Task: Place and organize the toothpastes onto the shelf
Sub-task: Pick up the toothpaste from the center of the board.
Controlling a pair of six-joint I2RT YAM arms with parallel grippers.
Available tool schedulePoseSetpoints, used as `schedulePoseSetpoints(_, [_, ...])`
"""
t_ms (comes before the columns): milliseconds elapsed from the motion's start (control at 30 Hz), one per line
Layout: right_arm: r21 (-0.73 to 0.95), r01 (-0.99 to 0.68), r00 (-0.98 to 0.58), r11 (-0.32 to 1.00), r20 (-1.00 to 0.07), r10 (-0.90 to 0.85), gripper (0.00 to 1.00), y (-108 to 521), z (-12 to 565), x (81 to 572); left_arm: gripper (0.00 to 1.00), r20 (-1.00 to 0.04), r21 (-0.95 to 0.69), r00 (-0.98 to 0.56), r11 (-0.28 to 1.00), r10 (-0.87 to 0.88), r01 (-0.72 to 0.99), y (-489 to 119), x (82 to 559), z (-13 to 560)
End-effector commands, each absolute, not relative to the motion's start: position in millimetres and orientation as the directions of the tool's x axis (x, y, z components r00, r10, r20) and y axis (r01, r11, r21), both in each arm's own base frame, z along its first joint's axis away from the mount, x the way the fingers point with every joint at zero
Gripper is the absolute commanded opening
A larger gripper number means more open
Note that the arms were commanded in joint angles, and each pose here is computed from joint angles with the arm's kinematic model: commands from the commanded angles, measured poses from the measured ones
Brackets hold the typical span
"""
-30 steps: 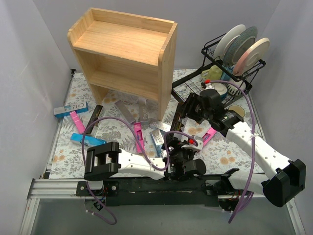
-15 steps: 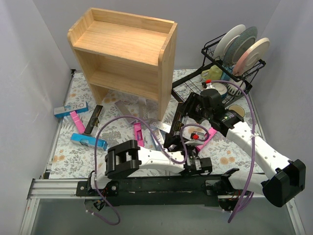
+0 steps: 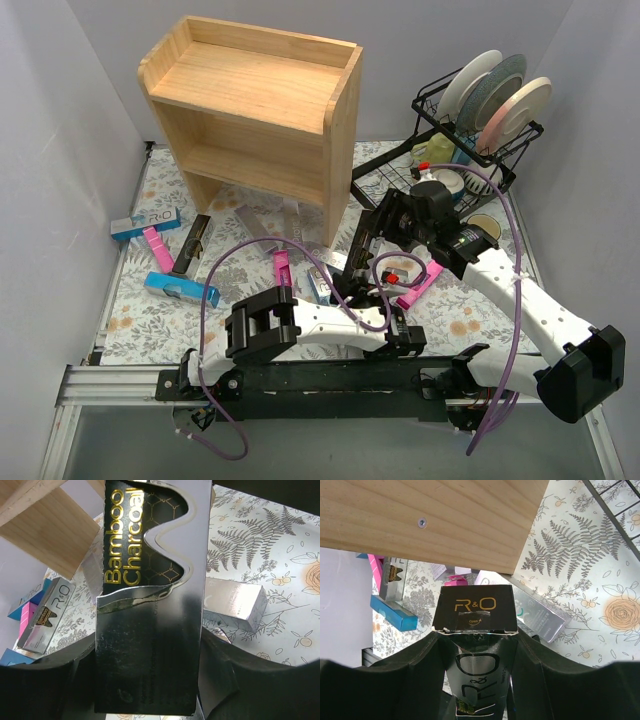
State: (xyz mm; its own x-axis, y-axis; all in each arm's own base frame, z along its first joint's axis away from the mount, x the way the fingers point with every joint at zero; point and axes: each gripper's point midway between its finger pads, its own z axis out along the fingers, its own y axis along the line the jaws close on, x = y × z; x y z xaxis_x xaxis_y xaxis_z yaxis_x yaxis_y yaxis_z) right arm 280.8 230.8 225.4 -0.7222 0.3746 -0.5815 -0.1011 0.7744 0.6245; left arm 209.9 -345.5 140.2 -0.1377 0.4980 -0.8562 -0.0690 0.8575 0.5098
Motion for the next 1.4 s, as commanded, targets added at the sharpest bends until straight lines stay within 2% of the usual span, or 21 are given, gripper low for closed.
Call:
schedulePoseSetpoints(0, [0.706, -0.15, -0.702, 0.692, -0.569, 0.428, 0.29, 246, 255, 284, 0.61, -0.899, 0.438, -0.034, 0.893, 0.437, -0.101, -342, 214, 179])
schedulePoseSetpoints(100, [0.704, -0.146, -0.706, 0.695, -0.566, 0.425, 0.29, 246, 253, 283, 0.71, -0.898, 0.438, -0.006, 0.893, 0.44, -0.104, -342, 214, 186])
schedulePoseSetpoints(300, [0.702, -0.141, -0.714, 0.698, -0.56, 0.419, 0.3, 247, 249, 283, 0.76, -0.91, 0.412, -0.001, 0.905, 0.414, -0.105, -342, 214, 197])
schedulePoseSetpoints(400, [0.702, -0.141, -0.716, 0.698, -0.559, 0.418, 0.3, 247, 248, 283, 0.71, -0.912, 0.409, 0.0, 0.907, 0.411, -0.102, -344, 213, 201])
schedulePoseSetpoints(533, [0.708, -0.147, -0.725, 0.691, -0.552, 0.411, 0.3, 251, 247, 283, 0.59, -0.921, 0.388, 0.005, 0.917, 0.39, -0.097, -347, 210, 208])
schedulePoseSetpoints(733, [0.71, -0.147, -0.739, 0.688, -0.542, 0.401, 0.32, 253, 243, 281, 0.36, -0.923, 0.382, 0.005, 0.919, 0.384, -0.095, -346, 210, 207])
schedulePoseSetpoints(767, [0.709, -0.145, -0.739, 0.69, -0.542, 0.4, 0.33, 252, 242, 281, 0.33, -0.924, 0.379, 0.005, 0.92, 0.382, -0.096, -345, 210, 208])
schedulePoseSetpoints(800, [0.705, -0.15, -0.738, 0.693, -0.546, 0.396, 0.37, 252, 242, 280, 0.26, -0.927, 0.372, 0.004, 0.923, 0.374, -0.096, -344, 210, 210])
schedulePoseSetpoints(900, [0.697, -0.151, -0.737, 0.701, -0.551, 0.39, 0.42, 249, 238, 278, 0.17, -0.944, 0.33, -0.004, 0.939, 0.331, -0.094, -342, 209, 219])
schedulePoseSetpoints(1033, [0.703, -0.187, -0.728, 0.686, -0.568, 0.383, 0.48, 249, 242, 274, 0.15, -0.968, 0.252, -0.028, 0.963, 0.25, -0.091, -335, 208, 233])
schedulePoseSetpoints(1133, [0.703, -0.26, -0.713, 0.662, -0.602, 0.359, 0.56, 252, 250, 268, 0.16, -0.982, 0.189, -0.042, 0.978, 0.186, -0.087, -328, 206, 247])
schedulePoseSetpoints(1267, [0.687, -0.325, -0.684, 0.65, -0.645, 0.34, 0.73, 250, 263, 262, 0.15, -0.993, 0.102, -0.068, 0.991, 0.097, -0.083, -318, 203, 263])
schedulePoseSetpoints(1367, [0.663, -0.368, -0.65, 0.651, -0.685, 0.33, 0.81, 246, 274, 259, 0.16, -0.995, 0.068, -0.083, 0.994, 0.061, -0.082, -313, 202, 267])
